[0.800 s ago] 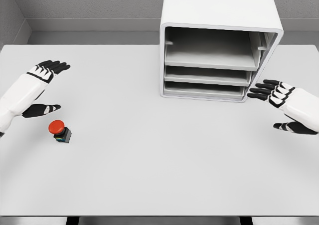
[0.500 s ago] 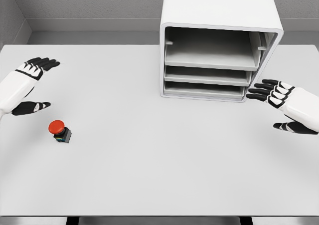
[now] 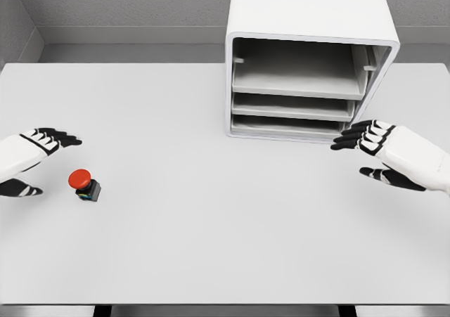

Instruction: Slide open multi-storey tabletop storage cabinets and put open load switch and slide close multi-storey tabletop storage cabinets

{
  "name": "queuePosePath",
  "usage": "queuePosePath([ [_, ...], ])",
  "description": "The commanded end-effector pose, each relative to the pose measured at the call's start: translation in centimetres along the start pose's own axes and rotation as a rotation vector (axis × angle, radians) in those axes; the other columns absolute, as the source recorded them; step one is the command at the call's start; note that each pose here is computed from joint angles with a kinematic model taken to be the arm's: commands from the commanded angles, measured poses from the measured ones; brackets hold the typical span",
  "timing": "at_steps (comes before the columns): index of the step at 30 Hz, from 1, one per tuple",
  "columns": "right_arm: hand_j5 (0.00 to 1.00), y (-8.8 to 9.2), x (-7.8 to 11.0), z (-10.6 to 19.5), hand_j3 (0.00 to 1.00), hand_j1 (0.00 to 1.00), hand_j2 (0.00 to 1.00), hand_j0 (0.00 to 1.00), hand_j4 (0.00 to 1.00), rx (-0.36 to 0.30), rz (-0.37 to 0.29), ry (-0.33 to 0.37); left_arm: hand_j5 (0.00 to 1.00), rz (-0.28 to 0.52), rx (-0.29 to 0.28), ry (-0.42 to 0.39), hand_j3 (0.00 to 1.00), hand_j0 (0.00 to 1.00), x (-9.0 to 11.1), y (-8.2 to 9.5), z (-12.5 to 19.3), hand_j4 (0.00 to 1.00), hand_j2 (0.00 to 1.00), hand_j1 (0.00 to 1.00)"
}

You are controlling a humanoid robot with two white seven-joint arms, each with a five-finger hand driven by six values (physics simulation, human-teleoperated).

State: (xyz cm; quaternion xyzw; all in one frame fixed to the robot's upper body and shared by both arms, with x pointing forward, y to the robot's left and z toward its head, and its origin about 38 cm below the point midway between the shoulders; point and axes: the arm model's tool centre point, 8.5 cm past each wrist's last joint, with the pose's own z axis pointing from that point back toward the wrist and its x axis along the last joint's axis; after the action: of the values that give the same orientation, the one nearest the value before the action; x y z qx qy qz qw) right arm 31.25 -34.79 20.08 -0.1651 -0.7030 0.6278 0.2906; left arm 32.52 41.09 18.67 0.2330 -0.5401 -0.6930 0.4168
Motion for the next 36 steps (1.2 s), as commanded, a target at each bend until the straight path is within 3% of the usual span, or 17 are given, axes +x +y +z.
queuePosePath([
  [1,0.78,0.8,0.4,-0.6,0.78,0.78,0.78,0.78,0.78,-0.022,-0.032,-0.007,1.0,0.008,0.002,-0.024,1.0,1.0,0.2,0.5,0.1,1.0,1.0,1.0],
  [3,0.78,1.0,0.5,-0.9,0.78,0.78,0.78,0.78,0.78,-0.037,-0.042,-0.011,1.0,0.021,-0.004,-0.041,1.0,1.0,0.6,0.2,-0.2,1.0,1.0,1.0],
  [11,0.78,-1.1,0.8,-4.1,0.78,0.78,0.78,0.78,0.78,-0.164,-0.031,-0.061,1.0,0.042,-0.03,-0.074,1.0,1.0,1.5,-1.2,-1.1,1.0,1.0,1.0],
  [16,0.78,-1.2,1.1,-5.1,0.78,0.78,0.78,0.78,0.78,-0.192,-0.042,-0.082,1.0,0.048,-0.057,-0.099,1.0,1.0,2.2,-2.1,-1.9,1.0,1.0,1.0],
  [23,0.81,-1.1,2.2,-7.9,0.81,0.81,0.81,0.81,0.81,-0.226,-0.061,-0.149,0.97,0.065,-0.045,-0.123,0.97,0.97,3.0,-2.5,-2.9,0.97,0.97,0.97],
  [30,0.79,-1.0,2.7,-9.8,0.79,0.79,0.79,0.79,0.79,-0.233,-0.071,-0.187,0.82,0.069,-0.053,-0.133,0.82,0.82,3.3,-2.8,-3.1,0.82,0.82,0.82],
  [36,0.79,0.1,0.9,-11.3,0.79,0.79,0.79,0.79,0.79,-0.223,-0.094,-0.147,0.72,0.066,-0.054,-0.13,0.72,0.72,3.2,-2.7,-3.0,0.72,0.72,0.72],
])
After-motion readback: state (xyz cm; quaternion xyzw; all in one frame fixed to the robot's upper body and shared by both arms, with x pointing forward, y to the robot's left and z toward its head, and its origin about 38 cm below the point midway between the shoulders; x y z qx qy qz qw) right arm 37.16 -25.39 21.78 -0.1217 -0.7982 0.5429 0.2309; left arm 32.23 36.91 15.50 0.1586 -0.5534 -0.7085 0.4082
